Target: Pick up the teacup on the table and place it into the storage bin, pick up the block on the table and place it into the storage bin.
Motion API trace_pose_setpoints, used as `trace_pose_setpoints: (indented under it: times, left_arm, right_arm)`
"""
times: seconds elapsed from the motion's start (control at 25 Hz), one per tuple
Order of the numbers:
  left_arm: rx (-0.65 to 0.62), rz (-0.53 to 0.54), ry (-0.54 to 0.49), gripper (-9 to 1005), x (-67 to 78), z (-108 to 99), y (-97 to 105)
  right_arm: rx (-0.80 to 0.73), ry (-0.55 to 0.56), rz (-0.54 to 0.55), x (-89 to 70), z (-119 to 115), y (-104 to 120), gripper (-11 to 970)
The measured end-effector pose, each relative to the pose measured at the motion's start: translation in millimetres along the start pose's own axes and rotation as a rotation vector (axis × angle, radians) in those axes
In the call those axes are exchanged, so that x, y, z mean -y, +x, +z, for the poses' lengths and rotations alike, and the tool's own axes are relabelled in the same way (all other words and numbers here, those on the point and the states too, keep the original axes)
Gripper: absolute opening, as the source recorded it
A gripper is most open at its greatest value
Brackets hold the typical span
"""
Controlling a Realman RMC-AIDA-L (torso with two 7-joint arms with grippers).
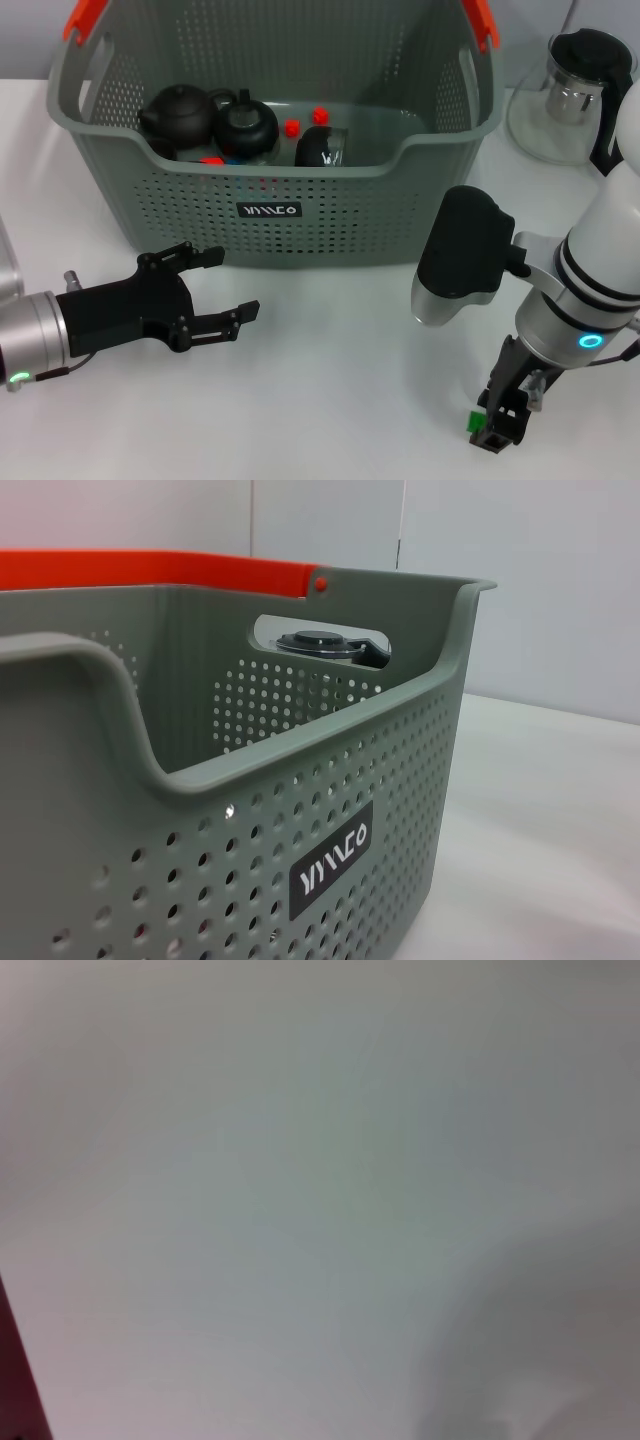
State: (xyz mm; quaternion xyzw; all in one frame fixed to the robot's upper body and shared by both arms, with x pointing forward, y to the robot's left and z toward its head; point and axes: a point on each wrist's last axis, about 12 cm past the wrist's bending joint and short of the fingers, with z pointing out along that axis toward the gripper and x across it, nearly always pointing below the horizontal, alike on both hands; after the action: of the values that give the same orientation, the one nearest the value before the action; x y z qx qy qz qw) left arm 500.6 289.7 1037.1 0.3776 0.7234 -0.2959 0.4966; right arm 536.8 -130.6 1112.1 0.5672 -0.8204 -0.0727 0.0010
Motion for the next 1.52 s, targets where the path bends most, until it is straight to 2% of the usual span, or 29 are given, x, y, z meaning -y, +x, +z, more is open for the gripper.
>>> trace_pose_setpoints:
  times: [0.2,0.4,0.56,0.6,0.76,0.92,1.04,1.36,1.52]
  left_arm:
    - [-0.001,0.000,0.001,860,0.1,0.0,0.1]
    - [-0.003,0.000,0.002,860,0.2,0.0,0.4]
    - [-0.005,-0.002,0.000,860,0.6,-0.7,1.2]
    - [-0.005,-0.003,-0.001,860,0.8,-1.0,1.6]
    - [-0.005,-0.004,-0.002,860,0.9,-1.5,1.9]
    - [-0.004,-0.003,-0.001,860,0.7,-1.1,1.5]
    - [-0.001,-0.003,-0.003,860,0.4,-0.9,1.1]
    - [-0.002,0.002,-0.004,860,-0.6,-0.5,-0.1]
    - [-0.001,0.003,-0.004,860,-0.7,-0.3,-0.3]
  right_arm:
    - [-0.010,0.002,-0.006,-1.9,1.7,-0.5,454]
    - [-0.026,0.008,-0.048,-7.4,4.1,-2.6,391]
    - [-0.033,0.016,-0.055,-8.7,4.3,-3.3,239]
    - [-0.029,0.020,-0.058,-8.8,2.9,-3.9,201]
    - [0.011,0.035,-0.054,-8.4,-9.1,-4.4,202]
    - [0.087,0.039,-0.025,-2.8,-31.2,0.1,202]
    - [0.217,0.015,-0.005,6.1,-53.3,8.8,203]
    - [0.769,-0.227,-0.064,22.4,-108.6,48.6,202]
    - [1.027,-0.237,-0.078,30.1,-126.4,73.5,202]
